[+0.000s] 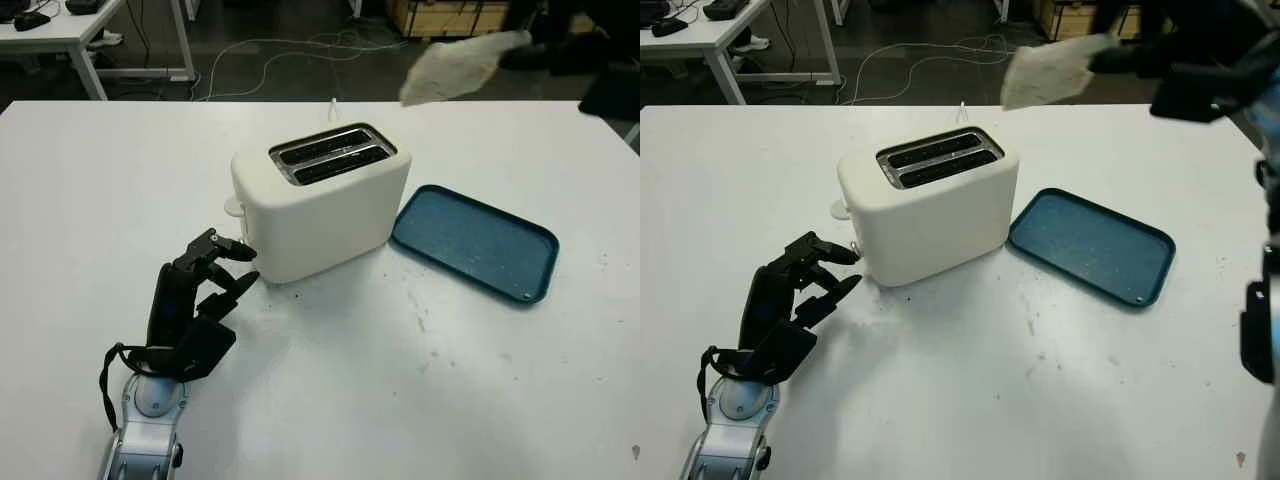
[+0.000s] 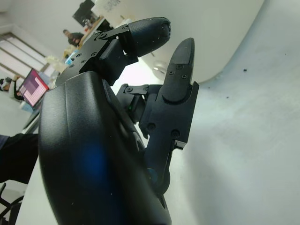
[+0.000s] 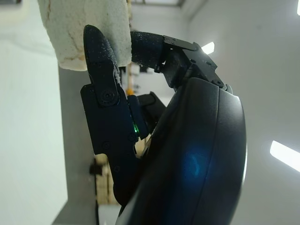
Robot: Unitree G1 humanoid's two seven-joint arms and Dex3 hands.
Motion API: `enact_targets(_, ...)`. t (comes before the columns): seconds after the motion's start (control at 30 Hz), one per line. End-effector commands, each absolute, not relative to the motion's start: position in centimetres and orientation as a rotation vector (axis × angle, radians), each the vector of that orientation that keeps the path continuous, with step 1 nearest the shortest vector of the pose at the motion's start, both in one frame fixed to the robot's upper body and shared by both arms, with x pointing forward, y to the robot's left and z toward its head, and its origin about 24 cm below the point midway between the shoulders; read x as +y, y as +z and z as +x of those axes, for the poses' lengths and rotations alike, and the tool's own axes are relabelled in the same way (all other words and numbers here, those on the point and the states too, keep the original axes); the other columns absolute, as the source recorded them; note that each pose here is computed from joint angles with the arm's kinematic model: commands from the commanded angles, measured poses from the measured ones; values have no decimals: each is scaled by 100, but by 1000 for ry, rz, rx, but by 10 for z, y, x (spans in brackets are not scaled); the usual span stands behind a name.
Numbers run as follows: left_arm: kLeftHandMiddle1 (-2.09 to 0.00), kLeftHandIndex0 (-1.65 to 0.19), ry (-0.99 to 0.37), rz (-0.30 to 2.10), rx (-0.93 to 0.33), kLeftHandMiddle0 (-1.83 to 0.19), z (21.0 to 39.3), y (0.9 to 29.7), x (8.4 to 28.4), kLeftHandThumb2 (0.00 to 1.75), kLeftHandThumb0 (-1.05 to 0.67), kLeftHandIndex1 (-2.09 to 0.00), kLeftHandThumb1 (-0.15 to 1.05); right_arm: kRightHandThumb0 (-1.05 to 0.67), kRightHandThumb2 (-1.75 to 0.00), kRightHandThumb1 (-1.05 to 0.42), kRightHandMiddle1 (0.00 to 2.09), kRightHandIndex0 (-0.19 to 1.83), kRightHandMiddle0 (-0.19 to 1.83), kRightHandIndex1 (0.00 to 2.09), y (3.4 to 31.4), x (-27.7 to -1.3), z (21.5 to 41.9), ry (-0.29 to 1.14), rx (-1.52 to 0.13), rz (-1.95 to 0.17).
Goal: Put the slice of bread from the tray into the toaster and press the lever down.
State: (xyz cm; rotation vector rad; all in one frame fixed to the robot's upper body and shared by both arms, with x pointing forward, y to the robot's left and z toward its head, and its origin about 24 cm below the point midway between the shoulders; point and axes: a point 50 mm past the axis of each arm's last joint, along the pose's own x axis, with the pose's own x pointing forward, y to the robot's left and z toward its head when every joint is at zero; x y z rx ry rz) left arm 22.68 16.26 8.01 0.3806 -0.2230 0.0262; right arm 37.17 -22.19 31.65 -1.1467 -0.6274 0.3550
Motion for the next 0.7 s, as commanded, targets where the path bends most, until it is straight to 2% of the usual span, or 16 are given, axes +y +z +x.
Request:
enact_targets(0.0,-159,-54,29,380,-233,-61,227,83,161,12,-30,-116,92,-48,-4,-92,172,94,75,175,330,-210,373,385,-644,-1122)
enact_targets(0.17,-157,-55,31,390,-241,-62,227,84,161,11,-30,-113,92,-53,-8,-92,166,100,85,174,326,-189,381,480,-635,-1128)
enact_targets(0.37,-156,-56,29,383,-239,-62,228,85,161,11,-29,-111,92,-55,-8,-92,174,108,86,175,311,-173,391,582,-521,-1100)
enact_targets(0.47,-156,-56,27,382,-238,-62,228,85,160,11,-29,-110,92,-49,-7,-92,175,109,89,175,305,-168,393,604,-511,-1106)
enact_targets(0.67,-157,-56,20,380,-235,-61,228,85,160,11,-29,-108,92,-53,-8,-92,172,110,92,174,292,-157,392,644,-522,-1163)
